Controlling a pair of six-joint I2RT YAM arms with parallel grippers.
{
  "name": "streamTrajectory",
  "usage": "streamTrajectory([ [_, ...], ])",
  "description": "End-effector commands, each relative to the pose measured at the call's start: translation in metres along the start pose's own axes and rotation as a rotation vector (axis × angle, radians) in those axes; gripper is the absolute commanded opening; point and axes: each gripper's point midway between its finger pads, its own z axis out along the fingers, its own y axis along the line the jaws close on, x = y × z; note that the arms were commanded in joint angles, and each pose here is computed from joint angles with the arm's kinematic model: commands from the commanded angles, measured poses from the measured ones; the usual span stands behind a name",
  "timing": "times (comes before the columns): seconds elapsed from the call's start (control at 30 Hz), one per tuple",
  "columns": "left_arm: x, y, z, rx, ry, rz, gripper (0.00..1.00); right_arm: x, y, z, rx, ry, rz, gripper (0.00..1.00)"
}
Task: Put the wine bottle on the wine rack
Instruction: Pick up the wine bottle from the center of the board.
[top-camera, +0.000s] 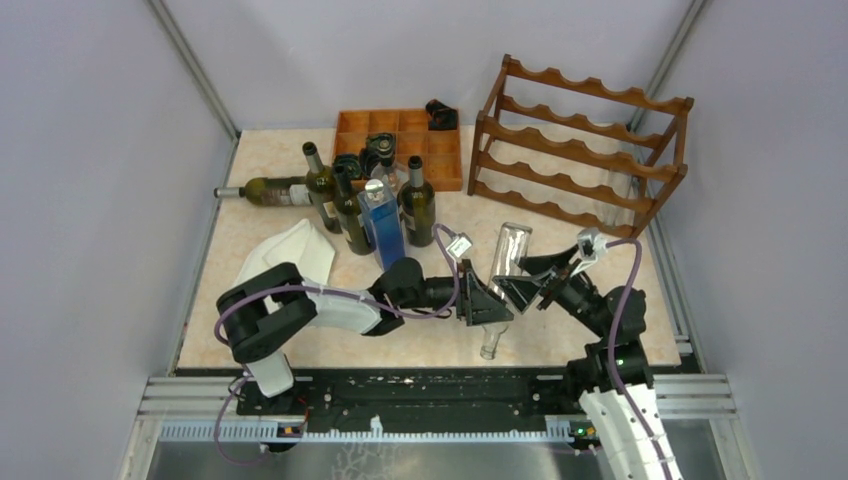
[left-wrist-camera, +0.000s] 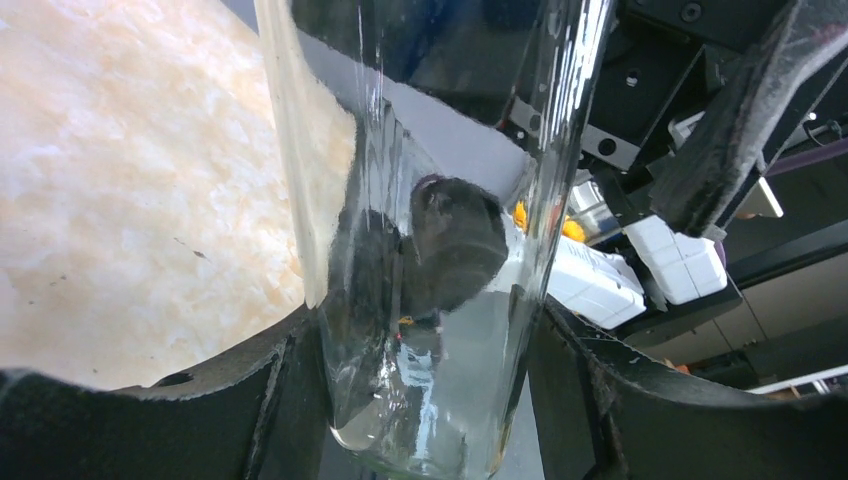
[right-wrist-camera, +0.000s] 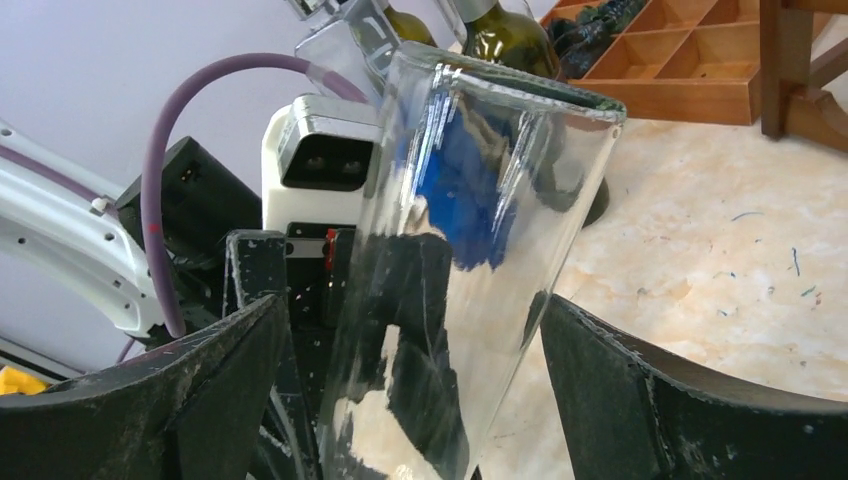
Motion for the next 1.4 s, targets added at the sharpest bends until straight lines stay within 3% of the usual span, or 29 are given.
streamTrajectory([
  [0.0,-0.032,-0.02,0.0,0.024,-0.094,0.093,0.0,-0.021,0.016,-0.008,-0.004,-0.032,-0.091,0.95],
  [0.57,-0.075,-0.009,0.004,-0.102,-0.173,0.19,0.0,-0.011,0.034,-0.035,-0.008,-0.018,-0.145,0.97],
  [1.37,-0.164,-0.03,0.011,-0.073,-0.369,0.281,0.0,0.009,0.023,-0.029,-0.011,0.022,-0.057,0.95],
])
